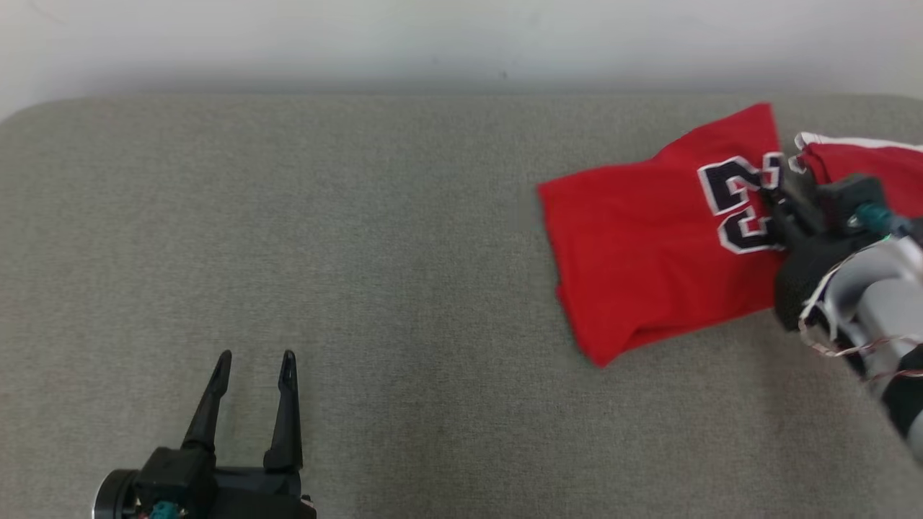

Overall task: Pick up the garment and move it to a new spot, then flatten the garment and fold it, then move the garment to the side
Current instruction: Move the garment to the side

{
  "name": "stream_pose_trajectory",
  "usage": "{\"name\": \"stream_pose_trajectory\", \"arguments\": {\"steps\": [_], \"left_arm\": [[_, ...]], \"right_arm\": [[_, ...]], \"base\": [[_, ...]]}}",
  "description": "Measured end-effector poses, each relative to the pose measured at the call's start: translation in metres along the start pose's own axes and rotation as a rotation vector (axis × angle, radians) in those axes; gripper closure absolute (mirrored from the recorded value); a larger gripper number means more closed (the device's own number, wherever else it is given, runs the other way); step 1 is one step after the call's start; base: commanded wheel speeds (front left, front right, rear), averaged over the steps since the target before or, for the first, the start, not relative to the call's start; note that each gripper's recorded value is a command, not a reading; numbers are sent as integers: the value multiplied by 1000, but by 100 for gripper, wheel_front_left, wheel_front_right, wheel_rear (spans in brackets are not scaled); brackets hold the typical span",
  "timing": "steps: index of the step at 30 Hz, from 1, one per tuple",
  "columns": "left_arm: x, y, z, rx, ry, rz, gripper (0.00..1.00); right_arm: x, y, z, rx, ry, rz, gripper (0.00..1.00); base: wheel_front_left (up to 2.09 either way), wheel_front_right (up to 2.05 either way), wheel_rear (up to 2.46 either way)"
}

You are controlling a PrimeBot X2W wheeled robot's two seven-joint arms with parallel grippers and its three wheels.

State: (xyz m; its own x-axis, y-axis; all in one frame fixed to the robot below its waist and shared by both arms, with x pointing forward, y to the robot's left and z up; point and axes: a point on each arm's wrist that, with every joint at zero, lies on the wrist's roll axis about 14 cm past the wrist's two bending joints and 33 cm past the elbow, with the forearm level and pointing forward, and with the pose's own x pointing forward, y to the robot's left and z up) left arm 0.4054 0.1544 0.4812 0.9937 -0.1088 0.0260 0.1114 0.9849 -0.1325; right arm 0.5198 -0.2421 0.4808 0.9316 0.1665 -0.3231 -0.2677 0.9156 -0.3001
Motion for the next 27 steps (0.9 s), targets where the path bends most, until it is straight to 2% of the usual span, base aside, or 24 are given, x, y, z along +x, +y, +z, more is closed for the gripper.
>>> {"name": "stream_pose_trajectory", "arguments": {"steps": [6,12,21,27], "left_arm": [[18,-6,-10,11,14,-33,0],[34,-16,-13,27,6,-75,0],[55,-29,-18,43,-8,-125,0],[63,-31,-21,54,-11,-144,0]], "right_arm": [[-8,-54,-19,-98,111,-69,100],[-17,-110,-9,-175,151,-156,100],[-23,-161,-6,-188,199,-264,100],[-30,-189,-22,-193,264,-332,100]], "base": [[0,0,0],[0,0,0],[0,0,0],[0,0,0]]}}
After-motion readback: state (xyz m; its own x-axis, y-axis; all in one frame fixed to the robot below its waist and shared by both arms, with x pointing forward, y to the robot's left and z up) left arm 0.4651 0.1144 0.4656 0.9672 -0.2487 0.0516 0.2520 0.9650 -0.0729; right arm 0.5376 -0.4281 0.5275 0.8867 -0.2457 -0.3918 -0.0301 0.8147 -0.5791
